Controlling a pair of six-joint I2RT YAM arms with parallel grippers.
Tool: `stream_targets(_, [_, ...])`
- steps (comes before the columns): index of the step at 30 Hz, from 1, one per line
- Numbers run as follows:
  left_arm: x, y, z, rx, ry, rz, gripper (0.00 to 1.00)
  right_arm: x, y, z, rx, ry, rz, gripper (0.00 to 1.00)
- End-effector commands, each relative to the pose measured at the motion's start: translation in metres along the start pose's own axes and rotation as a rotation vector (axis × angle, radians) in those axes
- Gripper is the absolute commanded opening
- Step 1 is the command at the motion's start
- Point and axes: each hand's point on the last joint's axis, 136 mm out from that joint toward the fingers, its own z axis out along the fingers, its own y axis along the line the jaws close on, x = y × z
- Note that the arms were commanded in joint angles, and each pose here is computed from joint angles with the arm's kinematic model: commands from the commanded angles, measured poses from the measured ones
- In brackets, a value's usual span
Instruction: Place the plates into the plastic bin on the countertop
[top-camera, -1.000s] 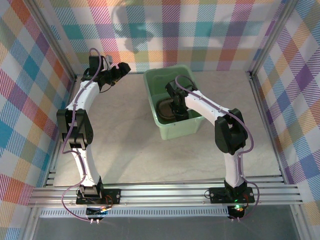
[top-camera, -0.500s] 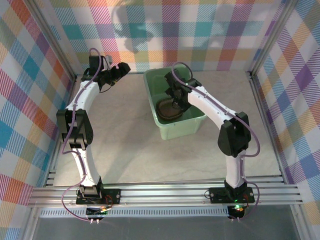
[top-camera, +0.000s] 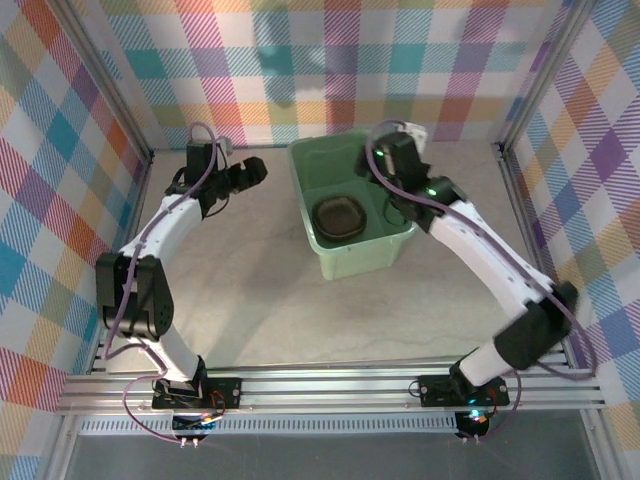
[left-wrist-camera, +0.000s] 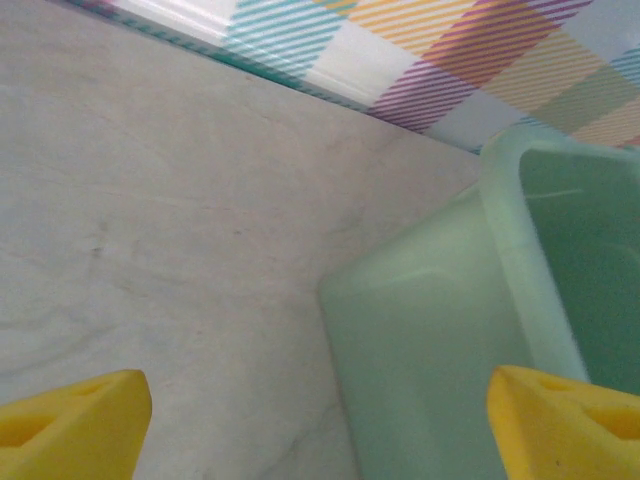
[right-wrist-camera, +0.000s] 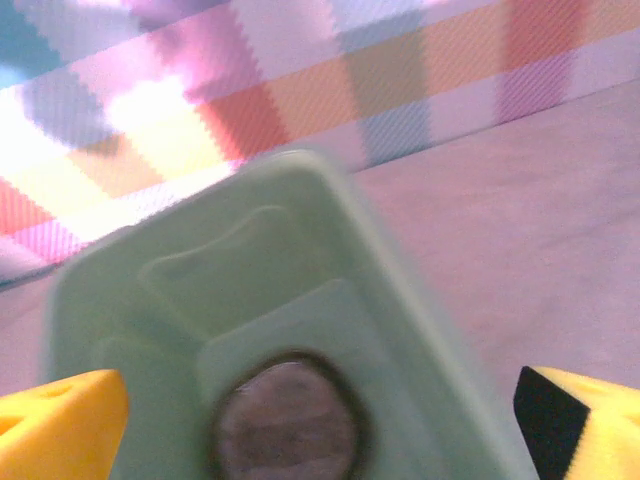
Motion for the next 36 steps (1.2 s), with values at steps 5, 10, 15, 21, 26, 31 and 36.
stream_targets(5, [0.021,0.06,-0.056,-0.299,-0.192,0.216,0.89,0.041,-0.159,-0.008,0.313,-0.05,-0.094,0.99])
stream_targets(10, [0.052,0.118,-0.068,-0.525,-0.267,0.312,0.92,0.108,-0.215,0.013,0.331,-0.044,-0.084,0.99])
stream_targets(15, [0.071,0.146,-0.052,-0.583,-0.266,0.325,0.94,0.164,-0.234,0.049,0.276,-0.013,-0.105,0.99])
stream_targets(21, [0.101,0.145,-0.029,-0.438,-0.356,0.339,0.93,0.148,-0.197,0.076,0.063,-0.122,-0.206,0.99])
stream_targets(26, [0.107,0.145,-0.025,-0.411,-0.367,0.357,0.94,0.164,-0.177,0.096,-0.087,-0.138,-0.3,0.99])
stream_targets(31, [0.107,0.145,-0.024,-0.408,-0.358,0.352,0.96,0.17,-0.182,0.105,-0.1,-0.087,-0.271,0.99])
stream_targets(36, [0.107,0.145,-0.024,-0.409,-0.357,0.352,0.97,0.17,-0.183,0.107,-0.135,-0.058,-0.249,0.99])
